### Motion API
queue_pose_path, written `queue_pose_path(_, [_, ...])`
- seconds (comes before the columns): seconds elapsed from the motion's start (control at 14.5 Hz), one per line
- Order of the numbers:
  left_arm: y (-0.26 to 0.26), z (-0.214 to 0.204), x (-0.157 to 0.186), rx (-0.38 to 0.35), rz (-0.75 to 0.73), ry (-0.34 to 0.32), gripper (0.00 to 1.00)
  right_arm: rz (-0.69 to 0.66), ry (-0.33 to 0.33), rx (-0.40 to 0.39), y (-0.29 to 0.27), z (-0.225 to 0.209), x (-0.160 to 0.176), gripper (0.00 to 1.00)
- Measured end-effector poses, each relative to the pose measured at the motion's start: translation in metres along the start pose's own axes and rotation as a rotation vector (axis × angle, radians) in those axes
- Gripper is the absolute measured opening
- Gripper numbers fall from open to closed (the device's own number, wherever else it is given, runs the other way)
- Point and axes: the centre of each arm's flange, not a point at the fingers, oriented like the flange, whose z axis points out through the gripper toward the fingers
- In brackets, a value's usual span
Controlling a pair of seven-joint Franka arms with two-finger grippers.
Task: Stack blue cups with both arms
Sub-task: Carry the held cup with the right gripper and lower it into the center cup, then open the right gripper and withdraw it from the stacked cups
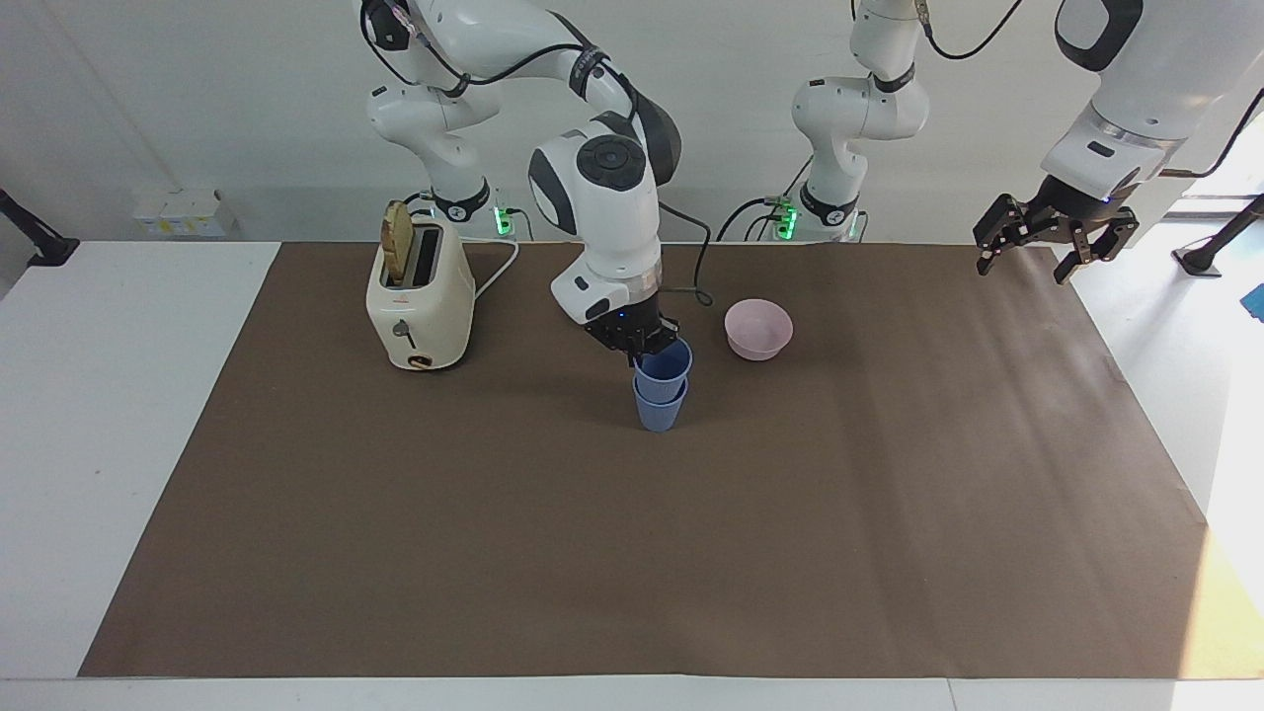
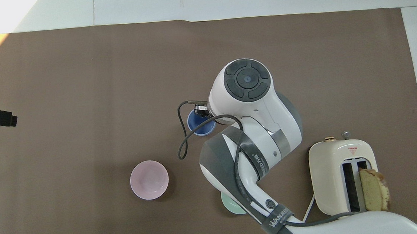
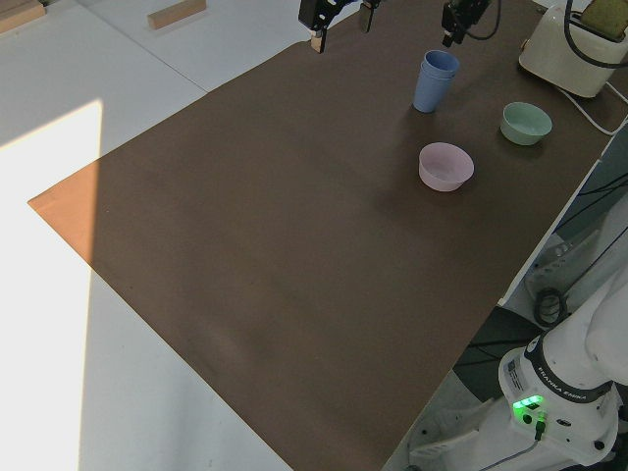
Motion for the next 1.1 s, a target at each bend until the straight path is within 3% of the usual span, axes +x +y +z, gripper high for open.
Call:
queue_pose_path(0.28, [0.0, 0.0, 0.0, 0.0, 0.0, 0.0, 1.0, -0.001, 0.001, 0.001, 0.0, -0.001, 0.0, 0.93])
queue_pose_path(0.34, [0.0, 0.0, 0.0, 0.0, 0.001, 0.0, 1.0, 0.0, 0.001, 0.0, 0.0, -0.003, 0.0, 1.0])
queue_pose_path(0.48, [0.001, 0.0, 0.0, 0.0, 0.002, 0.0, 1.0, 0.007, -0.015, -0.022, 0.006, -0.023, 0.002, 1.0])
queue_pose_path(0.69, [0.002, 0.0, 0.0, 0.0, 0.003, 0.0, 1.0, 0.004, -0.024, -0.045, 0.041, -0.1, 0.014, 1.0])
queue_pose_path(0.89, [0.003, 0.0, 0.0, 0.0, 0.005, 0.0, 1.0, -0.062, 0.036, -0.082, 0.095, -0.162, 0.029, 1.0])
queue_pose_path(1.1, [0.004, 0.0, 0.001, 0.0, 0.007, 0.0, 1.0, -0.171, 0.013, -0.139, 0.146, -0.199, 0.035, 1.0])
